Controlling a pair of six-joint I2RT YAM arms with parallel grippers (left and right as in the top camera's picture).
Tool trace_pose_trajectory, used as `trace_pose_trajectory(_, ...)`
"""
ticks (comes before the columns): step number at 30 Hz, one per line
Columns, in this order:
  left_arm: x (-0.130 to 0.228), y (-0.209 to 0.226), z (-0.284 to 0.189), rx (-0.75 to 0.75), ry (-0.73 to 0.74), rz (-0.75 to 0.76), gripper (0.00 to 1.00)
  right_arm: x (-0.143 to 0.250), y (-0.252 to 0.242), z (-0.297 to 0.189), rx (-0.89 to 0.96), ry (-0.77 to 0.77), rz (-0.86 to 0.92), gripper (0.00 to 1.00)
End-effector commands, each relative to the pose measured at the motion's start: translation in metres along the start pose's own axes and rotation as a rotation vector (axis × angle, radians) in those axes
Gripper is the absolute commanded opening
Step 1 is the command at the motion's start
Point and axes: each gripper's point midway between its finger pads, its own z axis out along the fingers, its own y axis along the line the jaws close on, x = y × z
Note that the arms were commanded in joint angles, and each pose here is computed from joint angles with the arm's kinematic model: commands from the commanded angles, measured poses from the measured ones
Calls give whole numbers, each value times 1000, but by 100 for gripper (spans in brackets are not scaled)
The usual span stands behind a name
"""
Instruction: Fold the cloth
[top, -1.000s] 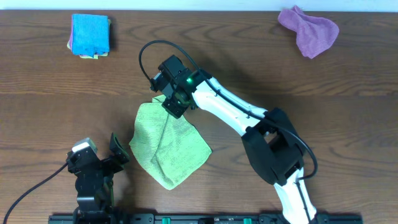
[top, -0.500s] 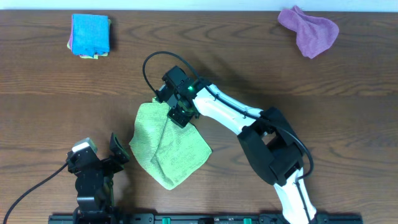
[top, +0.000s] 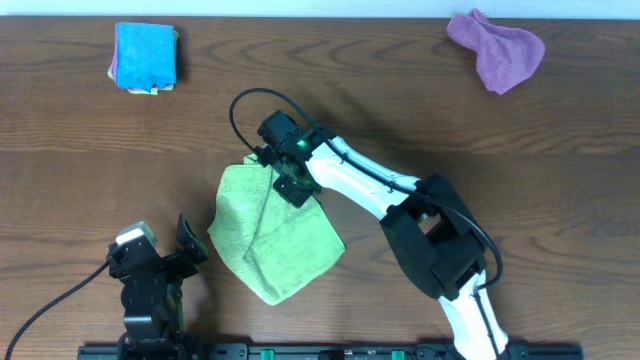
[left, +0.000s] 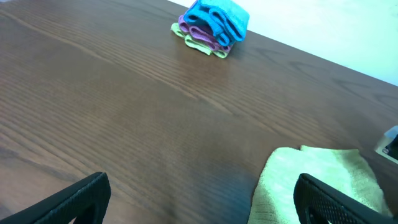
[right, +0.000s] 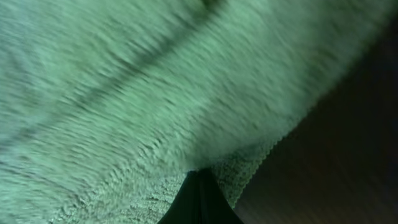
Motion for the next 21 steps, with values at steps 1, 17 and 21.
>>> trace_pose_trajectory(1,9,3,3,-11,18,6,95,44,-44,33,144,163,89,1)
trace_pose_trajectory(17,9,3,3,-11,18,6,95,94,-124,23,194,278,352,1)
trace_pose_trajectory(21,9,3,3,-11,18,6,95,113,-153,20,196,300,453,1)
